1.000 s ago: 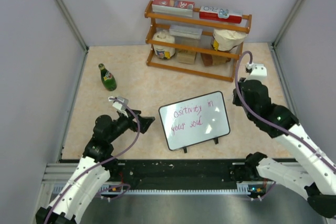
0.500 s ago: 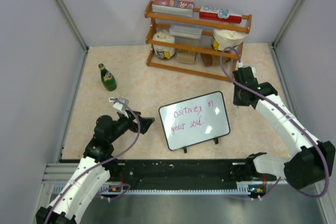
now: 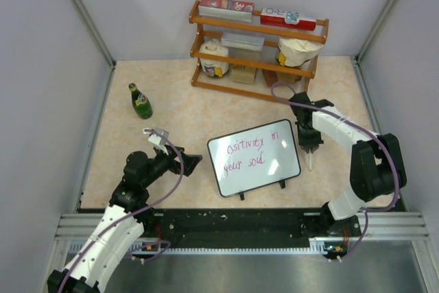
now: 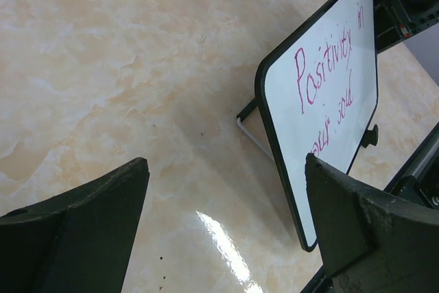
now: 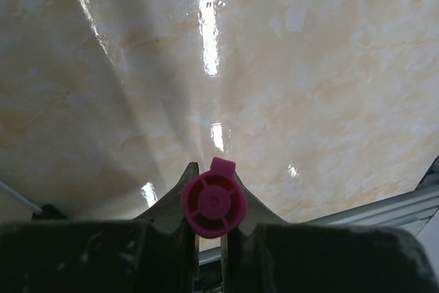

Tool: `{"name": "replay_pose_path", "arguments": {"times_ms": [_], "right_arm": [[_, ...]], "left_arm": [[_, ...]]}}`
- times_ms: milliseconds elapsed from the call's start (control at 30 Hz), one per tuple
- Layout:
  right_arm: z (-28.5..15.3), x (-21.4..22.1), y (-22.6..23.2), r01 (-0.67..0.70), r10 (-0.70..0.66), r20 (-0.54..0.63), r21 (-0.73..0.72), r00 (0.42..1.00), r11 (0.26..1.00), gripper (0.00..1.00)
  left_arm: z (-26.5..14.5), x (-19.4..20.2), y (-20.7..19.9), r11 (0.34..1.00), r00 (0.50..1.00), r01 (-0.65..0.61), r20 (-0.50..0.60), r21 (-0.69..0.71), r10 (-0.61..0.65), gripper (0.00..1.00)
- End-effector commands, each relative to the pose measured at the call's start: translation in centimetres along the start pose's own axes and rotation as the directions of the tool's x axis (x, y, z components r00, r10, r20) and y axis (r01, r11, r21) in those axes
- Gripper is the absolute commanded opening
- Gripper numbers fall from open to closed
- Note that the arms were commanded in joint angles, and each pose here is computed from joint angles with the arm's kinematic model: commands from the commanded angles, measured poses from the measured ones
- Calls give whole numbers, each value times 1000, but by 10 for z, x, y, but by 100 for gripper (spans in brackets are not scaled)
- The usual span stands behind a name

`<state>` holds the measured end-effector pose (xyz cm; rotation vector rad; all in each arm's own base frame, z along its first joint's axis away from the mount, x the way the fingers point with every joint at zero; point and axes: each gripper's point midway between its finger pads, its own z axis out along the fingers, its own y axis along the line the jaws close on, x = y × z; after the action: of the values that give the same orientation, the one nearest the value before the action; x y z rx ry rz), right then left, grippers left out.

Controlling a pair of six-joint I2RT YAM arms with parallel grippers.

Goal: Write a sentence on the whiteboard
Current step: Put down the whiteboard marker without the cap at the center of the board, then reset both arms

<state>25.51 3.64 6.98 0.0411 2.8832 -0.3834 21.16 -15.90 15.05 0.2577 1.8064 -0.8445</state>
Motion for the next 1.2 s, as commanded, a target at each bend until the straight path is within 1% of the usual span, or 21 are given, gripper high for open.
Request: {"name": "replay_pose_path", "arguments": {"times_ms": [0,133,167,200,300,400,533,667,733,833,900,1067,1167], "right_arm": [[4,-4,-8,-3,4,-21,54,1000,999,0],[4,-6,-8,-2,3,-20,60,1000,998,0],[4,-7,-6,-2,3,-20,49,1000,999,4],[3,-8,-5,0,1,-17,40,1000,999,10],[0,-11,-4,-8,8,2,32,1000,999,33],[-4,-16,-7,-19,18,32,35,999,999,53],[-15,-25,-10,-44,41,94,28,995,999,65],[-29,-37,-12,-62,61,178,-1,982,998,75],[-33,-41,-16,-73,69,205,10,976,997,78],[-38,-45,-18,-88,83,234,8,969,996,82],[-41,-48,-22,-99,91,250,20,964,995,92],[-51,-52,-37,-131,106,301,66,948,989,97],[-62,-56,-42,-163,133,344,58,930,985,99]], "left_arm": [[1,-5,-4,1000,1000,-4,27,25,4,98],[1,-3,-4,1000,1000,-3,23,26,3,98],[1,-2,-3,1000,1000,-2,21,25,1,98],[2,-3,-3,1000,1000,-2,21,24,1,98],[2,-3,-4,999,1000,-3,20,32,2,98],[2,-2,-3,1000,1000,-4,21,29,4,97],[3,-1,-3,1000,1000,-2,16,29,2,98],[4,-1,-8,998,1000,-9,16,61,8,98],[4,0,-12,996,1000,-13,15,90,12,98],[4,0,-12,996,1000,-12,13,91,11,98],[5,1,-12,996,1000,-12,13,91,11,98],[4,0,-13,996,1000,-13,14,92,12,98],[5,0,-12,996,1000,-12,13,90,11,99]]}}
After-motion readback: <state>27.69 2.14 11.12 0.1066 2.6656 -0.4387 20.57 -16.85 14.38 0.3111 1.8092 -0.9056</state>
